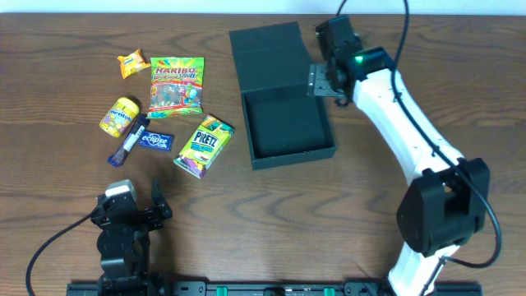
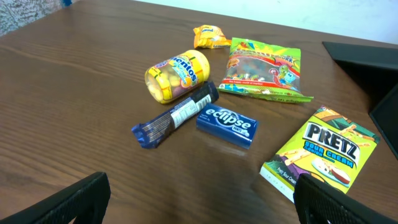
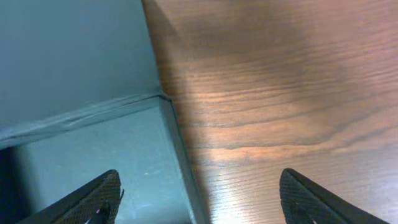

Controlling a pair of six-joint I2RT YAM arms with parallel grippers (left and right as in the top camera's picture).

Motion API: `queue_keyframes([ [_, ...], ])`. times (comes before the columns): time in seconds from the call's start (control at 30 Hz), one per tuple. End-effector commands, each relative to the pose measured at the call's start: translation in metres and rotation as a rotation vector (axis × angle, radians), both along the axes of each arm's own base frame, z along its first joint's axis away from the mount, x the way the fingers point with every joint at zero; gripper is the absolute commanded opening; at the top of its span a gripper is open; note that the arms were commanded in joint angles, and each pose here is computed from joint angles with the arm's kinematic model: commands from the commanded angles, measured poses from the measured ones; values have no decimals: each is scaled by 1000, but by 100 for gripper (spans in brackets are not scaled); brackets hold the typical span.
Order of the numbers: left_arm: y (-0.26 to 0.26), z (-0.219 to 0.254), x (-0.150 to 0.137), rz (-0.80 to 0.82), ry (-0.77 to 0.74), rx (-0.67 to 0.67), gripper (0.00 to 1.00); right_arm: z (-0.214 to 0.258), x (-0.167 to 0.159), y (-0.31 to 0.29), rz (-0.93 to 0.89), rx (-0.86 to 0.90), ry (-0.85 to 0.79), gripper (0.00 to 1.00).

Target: Pack container

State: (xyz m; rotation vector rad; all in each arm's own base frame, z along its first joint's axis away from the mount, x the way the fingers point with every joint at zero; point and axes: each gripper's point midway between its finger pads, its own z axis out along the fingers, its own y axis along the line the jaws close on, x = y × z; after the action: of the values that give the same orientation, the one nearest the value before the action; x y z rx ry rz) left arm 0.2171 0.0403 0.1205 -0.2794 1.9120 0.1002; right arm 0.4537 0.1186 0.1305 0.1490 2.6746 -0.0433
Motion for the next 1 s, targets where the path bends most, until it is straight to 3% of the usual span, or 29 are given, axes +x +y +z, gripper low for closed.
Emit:
queue_keyframes([
  [0.0,3,-9,-1,11,21,11,95,-27,-12,16,144,74,71,75],
  [0.23,3,-9,-1,11,22,11,95,-60,-21,14,207,50,90,73],
  [0.27,3,-9,-1,11,21,11,95,-64,-23,12,205,49,94,69],
  [0.47,3,-9,-1,11,22,11,95,-82,-33,9,200,48,122,22],
  [0.6,3,-9,-1,11,22,11,95,-81,-33,14,210,53,116,2],
  [0.97,3,-9,-1,11,21,11,95,-81,-39,31,120,112,125,2],
])
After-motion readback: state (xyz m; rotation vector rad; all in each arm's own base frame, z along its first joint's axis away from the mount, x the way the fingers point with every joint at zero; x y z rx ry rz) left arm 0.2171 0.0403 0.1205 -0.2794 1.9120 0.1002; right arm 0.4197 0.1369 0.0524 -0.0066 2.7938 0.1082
